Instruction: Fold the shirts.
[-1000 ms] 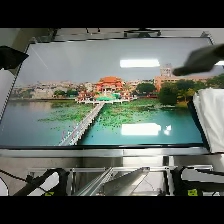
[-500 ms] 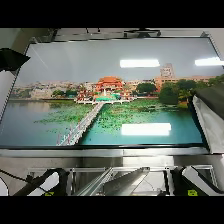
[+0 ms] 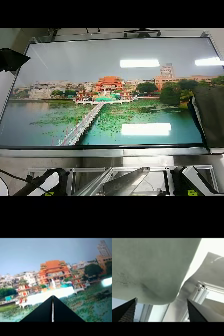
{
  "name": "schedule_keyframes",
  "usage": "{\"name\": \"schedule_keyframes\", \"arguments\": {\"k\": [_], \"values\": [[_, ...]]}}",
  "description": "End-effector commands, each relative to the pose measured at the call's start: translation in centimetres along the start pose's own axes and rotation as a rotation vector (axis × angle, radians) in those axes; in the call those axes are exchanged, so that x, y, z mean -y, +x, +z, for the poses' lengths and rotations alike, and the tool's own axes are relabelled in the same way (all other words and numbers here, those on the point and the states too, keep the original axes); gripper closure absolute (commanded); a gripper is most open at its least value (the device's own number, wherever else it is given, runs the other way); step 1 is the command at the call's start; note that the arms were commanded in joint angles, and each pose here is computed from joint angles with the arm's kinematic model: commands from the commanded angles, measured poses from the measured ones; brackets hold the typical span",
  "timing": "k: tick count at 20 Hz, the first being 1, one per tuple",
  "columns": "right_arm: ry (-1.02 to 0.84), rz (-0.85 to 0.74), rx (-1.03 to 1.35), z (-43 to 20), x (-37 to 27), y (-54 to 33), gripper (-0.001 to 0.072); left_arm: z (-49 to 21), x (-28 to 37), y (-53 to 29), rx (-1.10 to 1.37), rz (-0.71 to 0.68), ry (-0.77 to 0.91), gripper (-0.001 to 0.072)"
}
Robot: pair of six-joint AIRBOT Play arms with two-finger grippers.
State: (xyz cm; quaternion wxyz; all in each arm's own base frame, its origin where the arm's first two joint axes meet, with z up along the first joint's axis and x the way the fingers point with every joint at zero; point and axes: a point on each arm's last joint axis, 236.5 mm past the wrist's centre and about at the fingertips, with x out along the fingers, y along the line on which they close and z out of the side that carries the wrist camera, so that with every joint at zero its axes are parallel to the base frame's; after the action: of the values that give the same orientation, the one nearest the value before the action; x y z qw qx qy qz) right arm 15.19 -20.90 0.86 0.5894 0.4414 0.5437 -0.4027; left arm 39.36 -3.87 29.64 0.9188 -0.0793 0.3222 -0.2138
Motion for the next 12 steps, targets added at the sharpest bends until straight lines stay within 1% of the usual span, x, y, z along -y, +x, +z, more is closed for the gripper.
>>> {"name": "schedule_keyframes", "arguments": {"k": [1, 3, 4, 5, 6, 7, 8, 9, 11, 12], "values": [[-0.039, 0.032, 0.051, 1.3, -1.1, -4.1, -0.0001, 0.0, 0.0, 0.0, 0.0, 0.0, -0.001, 0.0679], [-0.06, 0.166, 0.136, 2.8, -4.5, -8.7, 0.0, 0.0, 0.0, 0.0, 0.0, -0.001, -0.001, 0.0679], [-0.075, 0.276, 0.191, 3.5, -7.1, -11.5, 0.0004, 0.0, 0.0, 0.0, 0.001, -0.001, -0.001, 0.0679], [-0.101, 0.412, 0.244, 3.8, -10.3, -14.4, 0.0131, 0.0, 0.0, 0.0, 0.0, -0.001, -0.001, 0.0679], [-0.14, 0.548, 0.281, 3.7, -13.5, -17.1, 0.0468, 0.0, 0.0, 0.0, 0.001, -0.001, -0.001, 0.0679], [-0.202, 0.68, 0.314, 3.1, -16.6, -19.6, 0.0681, 0.0, 0.0, 0.0, 0.0, -0.001, -0.011, 0.0679], [-0.262, 0.79, 0.333, 1.8, -19.2, -21.7, 0.0695, 0.0, 0.0, 0.0, -0.002, -0.001, -0.028, 0.0679], [-0.332, 0.836, 0.337, 0.3, -20.9, -22.6, 0.0695, -0.3, 0.1, 0.0, -0.011, -0.004, -0.046, 0.0679], [-0.485, 0.83, 0.298, -3.3, -23.0, -22.0, 0.0696, -1.6, 0.6, 0.0, -0.066, -0.023, -0.085, 0.068], [-0.573, 0.833, 0.265, -5.8, -24.0, -21.5, 0.0696, -2.3, 1.5, 0.1, -0.09, -0.055, -0.107, 0.068]]}}
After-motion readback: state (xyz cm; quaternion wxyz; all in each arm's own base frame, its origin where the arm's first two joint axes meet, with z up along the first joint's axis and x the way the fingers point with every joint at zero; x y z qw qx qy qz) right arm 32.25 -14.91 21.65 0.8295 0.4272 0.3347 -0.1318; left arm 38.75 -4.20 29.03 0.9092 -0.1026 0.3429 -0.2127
